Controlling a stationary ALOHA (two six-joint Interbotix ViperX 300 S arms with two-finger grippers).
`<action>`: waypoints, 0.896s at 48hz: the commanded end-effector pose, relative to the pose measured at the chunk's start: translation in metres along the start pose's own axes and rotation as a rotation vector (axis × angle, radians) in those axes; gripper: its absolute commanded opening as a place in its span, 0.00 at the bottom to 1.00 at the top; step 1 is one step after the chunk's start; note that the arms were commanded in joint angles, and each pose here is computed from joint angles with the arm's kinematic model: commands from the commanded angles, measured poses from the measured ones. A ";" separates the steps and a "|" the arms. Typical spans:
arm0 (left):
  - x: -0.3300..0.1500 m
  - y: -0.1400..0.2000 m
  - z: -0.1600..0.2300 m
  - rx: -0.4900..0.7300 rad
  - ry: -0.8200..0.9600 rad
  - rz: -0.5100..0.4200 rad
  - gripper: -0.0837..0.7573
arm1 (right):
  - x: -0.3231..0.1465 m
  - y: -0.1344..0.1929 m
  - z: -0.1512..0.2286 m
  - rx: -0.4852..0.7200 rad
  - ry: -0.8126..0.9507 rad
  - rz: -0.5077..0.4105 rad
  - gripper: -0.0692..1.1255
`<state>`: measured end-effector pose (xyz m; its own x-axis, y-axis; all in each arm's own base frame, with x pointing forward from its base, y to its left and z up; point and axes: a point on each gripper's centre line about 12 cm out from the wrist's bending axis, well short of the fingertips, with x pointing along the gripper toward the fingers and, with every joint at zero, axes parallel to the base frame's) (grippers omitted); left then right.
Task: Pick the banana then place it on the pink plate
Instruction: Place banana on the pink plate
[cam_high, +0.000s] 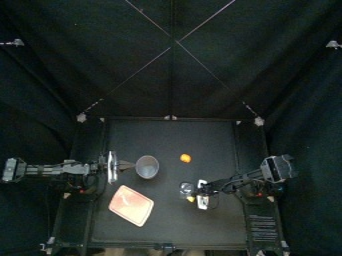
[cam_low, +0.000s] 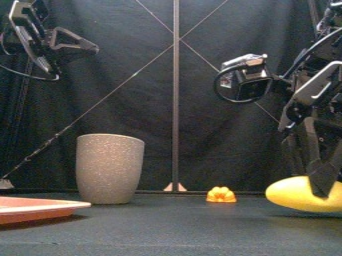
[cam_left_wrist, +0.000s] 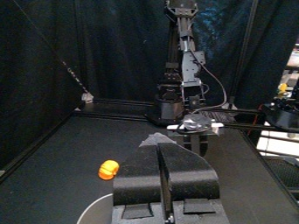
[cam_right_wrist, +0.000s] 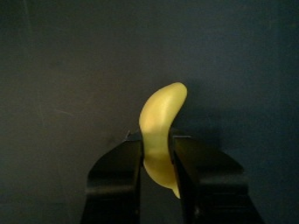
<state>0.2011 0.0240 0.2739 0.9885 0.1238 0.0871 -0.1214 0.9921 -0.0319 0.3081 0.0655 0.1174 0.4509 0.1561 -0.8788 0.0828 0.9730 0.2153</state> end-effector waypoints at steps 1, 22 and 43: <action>0.003 0.000 0.006 0.004 -0.017 0.001 0.07 | -0.013 0.009 0.030 -0.013 -0.105 0.027 0.37; 0.003 0.010 0.009 0.021 -0.033 0.046 0.07 | -0.008 0.050 0.175 -0.095 -0.660 0.108 0.38; -0.001 0.011 -0.001 0.032 0.000 0.051 0.08 | 0.071 0.072 0.251 -0.118 -0.617 0.110 0.50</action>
<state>0.1978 0.0343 0.2661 0.9826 0.1724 0.0689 -0.1724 0.9850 -0.0054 0.5560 0.1022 0.1519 0.8664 0.1564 -0.4743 -0.0630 0.9763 0.2071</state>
